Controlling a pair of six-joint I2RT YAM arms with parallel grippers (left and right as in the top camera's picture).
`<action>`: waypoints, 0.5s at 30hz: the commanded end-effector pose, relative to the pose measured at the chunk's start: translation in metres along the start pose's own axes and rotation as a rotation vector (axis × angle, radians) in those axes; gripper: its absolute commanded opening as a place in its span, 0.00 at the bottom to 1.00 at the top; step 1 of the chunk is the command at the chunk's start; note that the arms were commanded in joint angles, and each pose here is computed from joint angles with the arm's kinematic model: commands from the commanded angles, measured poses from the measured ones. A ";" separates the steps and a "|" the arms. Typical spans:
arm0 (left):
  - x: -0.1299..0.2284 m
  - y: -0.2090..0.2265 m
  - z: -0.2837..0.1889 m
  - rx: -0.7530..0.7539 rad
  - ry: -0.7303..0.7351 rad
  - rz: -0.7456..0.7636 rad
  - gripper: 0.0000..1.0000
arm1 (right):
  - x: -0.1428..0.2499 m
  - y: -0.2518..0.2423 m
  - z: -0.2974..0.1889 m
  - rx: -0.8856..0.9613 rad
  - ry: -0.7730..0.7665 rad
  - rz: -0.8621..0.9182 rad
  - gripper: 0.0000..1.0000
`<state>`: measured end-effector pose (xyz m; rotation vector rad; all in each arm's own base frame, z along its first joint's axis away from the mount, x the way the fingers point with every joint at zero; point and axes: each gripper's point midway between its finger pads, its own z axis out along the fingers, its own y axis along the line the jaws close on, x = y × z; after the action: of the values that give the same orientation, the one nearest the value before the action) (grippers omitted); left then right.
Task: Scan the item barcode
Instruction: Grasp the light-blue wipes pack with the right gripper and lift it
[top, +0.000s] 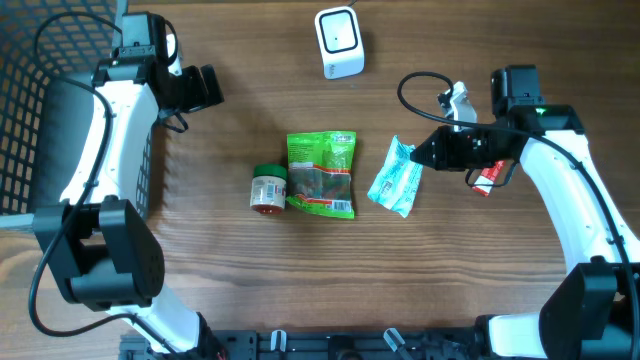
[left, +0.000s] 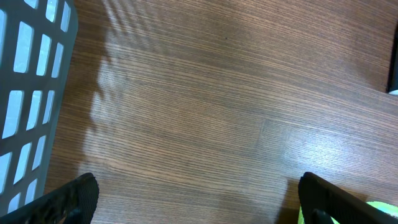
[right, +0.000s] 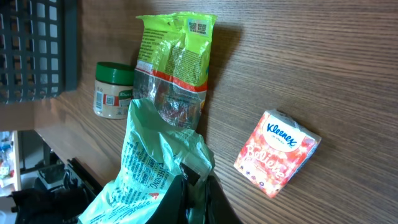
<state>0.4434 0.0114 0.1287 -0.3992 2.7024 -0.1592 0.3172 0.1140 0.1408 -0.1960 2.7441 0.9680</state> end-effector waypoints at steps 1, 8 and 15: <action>-0.006 0.000 -0.008 0.000 -0.025 -0.009 1.00 | -0.002 0.005 -0.003 -0.009 -0.013 0.001 0.04; -0.006 0.000 -0.008 0.000 -0.025 -0.008 1.00 | -0.001 0.006 -0.003 -0.010 -0.010 -0.011 0.04; -0.006 0.000 -0.008 0.000 -0.025 -0.008 1.00 | 0.003 0.012 -0.009 -0.021 -0.011 -0.023 0.04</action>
<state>0.4433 0.0112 0.1287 -0.3987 2.7028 -0.1593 0.3122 0.1139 0.1397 -0.1917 2.7647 0.9750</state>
